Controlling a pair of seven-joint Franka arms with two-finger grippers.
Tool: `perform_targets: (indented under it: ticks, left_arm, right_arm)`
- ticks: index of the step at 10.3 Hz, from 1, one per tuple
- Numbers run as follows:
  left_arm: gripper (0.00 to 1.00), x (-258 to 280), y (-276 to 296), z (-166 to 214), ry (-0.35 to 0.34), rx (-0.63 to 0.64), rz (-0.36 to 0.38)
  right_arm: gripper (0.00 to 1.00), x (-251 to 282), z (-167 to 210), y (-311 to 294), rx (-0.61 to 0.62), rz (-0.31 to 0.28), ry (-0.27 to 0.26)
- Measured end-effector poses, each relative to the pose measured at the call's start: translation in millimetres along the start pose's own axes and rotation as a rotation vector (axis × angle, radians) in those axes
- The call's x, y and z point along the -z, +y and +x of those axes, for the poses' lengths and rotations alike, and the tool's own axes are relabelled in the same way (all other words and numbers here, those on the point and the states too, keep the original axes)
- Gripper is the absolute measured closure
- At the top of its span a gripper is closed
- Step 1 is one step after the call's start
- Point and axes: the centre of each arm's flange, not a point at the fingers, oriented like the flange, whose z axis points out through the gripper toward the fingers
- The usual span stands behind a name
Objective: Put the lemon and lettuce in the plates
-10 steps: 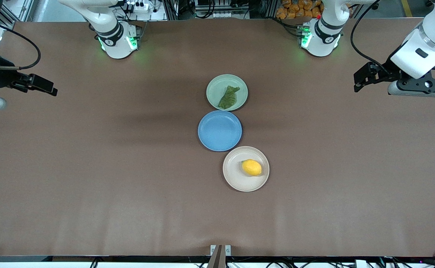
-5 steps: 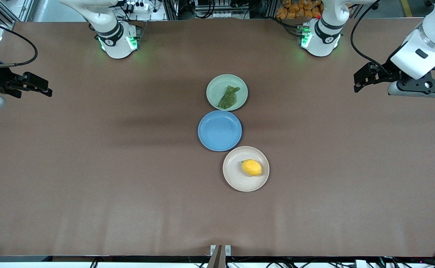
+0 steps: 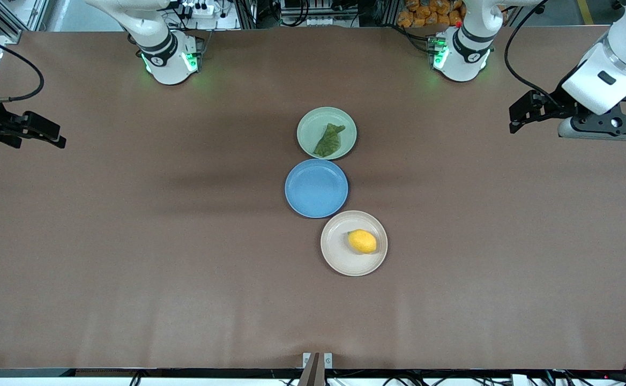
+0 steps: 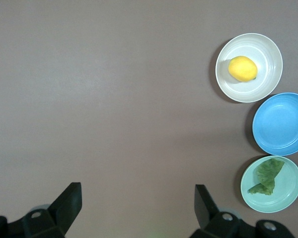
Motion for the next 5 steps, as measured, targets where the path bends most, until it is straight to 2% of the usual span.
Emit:
perform_targets:
  ticks: [5]
  left_arm:
    - [0.0, 0.0, 0.0, 0.0, 0.0, 0.0, 0.0]
  right_arm:
    - [0.0, -0.1, -0.1, -1.9, -0.036, 0.0, 0.001]
